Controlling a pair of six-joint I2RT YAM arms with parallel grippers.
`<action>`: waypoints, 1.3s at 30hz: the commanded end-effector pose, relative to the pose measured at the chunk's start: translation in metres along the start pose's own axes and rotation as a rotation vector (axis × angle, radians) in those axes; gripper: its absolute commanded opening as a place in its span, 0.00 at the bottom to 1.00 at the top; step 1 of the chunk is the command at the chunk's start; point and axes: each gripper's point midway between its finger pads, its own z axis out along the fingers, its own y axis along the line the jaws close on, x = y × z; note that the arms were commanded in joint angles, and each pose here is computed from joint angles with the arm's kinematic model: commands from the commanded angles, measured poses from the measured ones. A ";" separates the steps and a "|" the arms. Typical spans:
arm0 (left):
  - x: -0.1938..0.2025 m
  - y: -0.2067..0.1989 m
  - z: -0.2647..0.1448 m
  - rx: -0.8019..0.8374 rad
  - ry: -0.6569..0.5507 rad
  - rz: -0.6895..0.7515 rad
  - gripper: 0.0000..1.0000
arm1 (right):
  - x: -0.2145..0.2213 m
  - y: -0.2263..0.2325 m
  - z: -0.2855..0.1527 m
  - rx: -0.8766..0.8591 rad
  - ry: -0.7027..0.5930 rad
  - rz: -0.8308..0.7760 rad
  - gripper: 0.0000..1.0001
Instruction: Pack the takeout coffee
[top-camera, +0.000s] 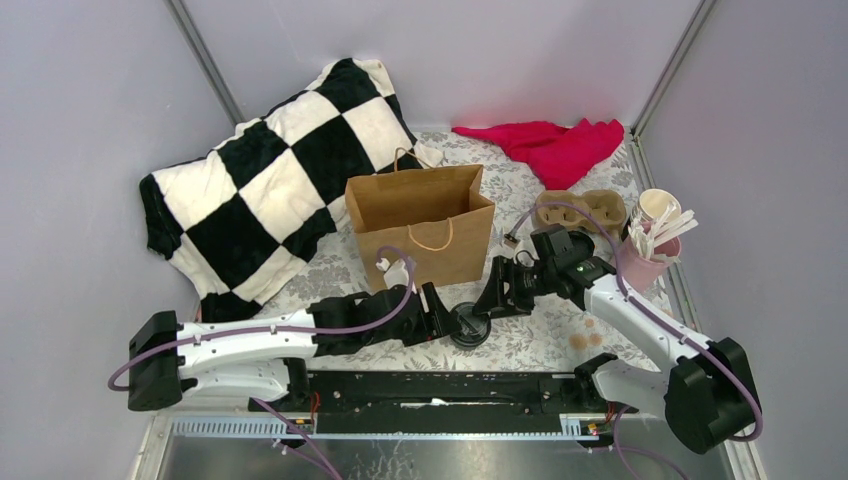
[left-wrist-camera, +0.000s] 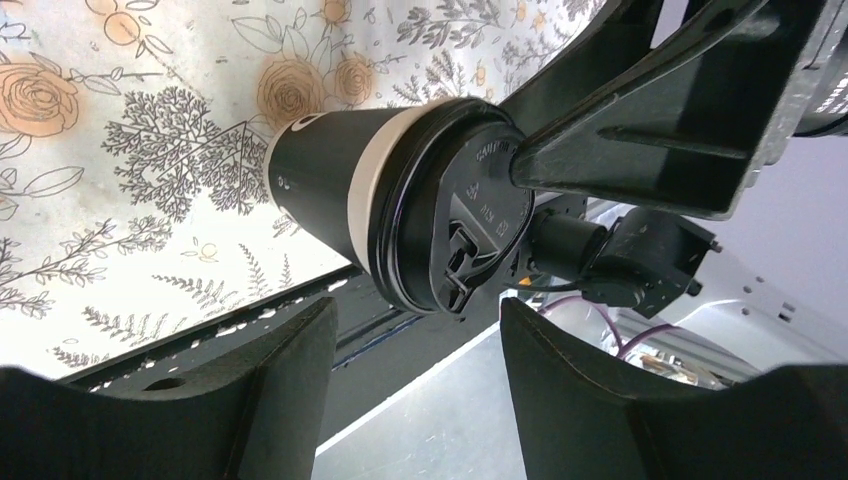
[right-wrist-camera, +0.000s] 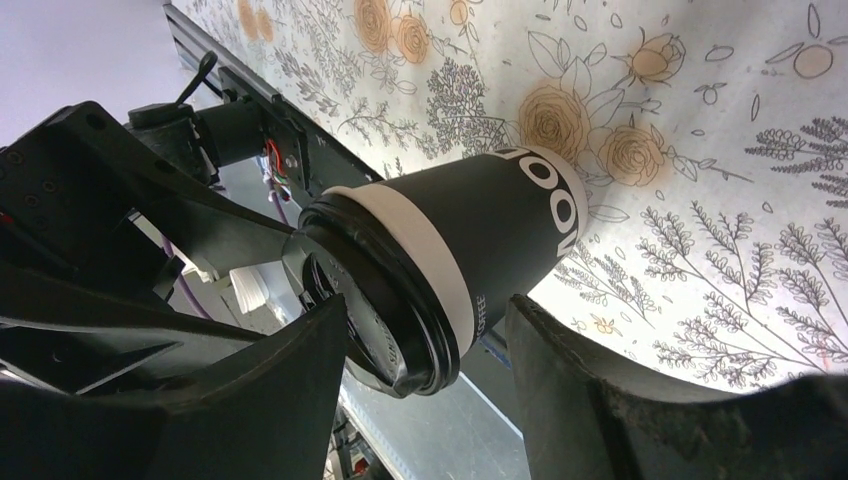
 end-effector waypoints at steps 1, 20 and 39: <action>-0.010 -0.014 -0.003 0.074 -0.032 -0.067 0.65 | -0.013 0.010 0.001 -0.038 -0.030 0.001 0.66; -0.021 -0.008 0.008 0.058 -0.045 -0.087 0.61 | -0.018 0.010 -0.002 -0.012 -0.069 0.036 0.68; -0.018 -0.003 0.016 0.052 -0.040 -0.095 0.56 | -0.010 0.001 0.010 0.003 -0.019 0.019 0.69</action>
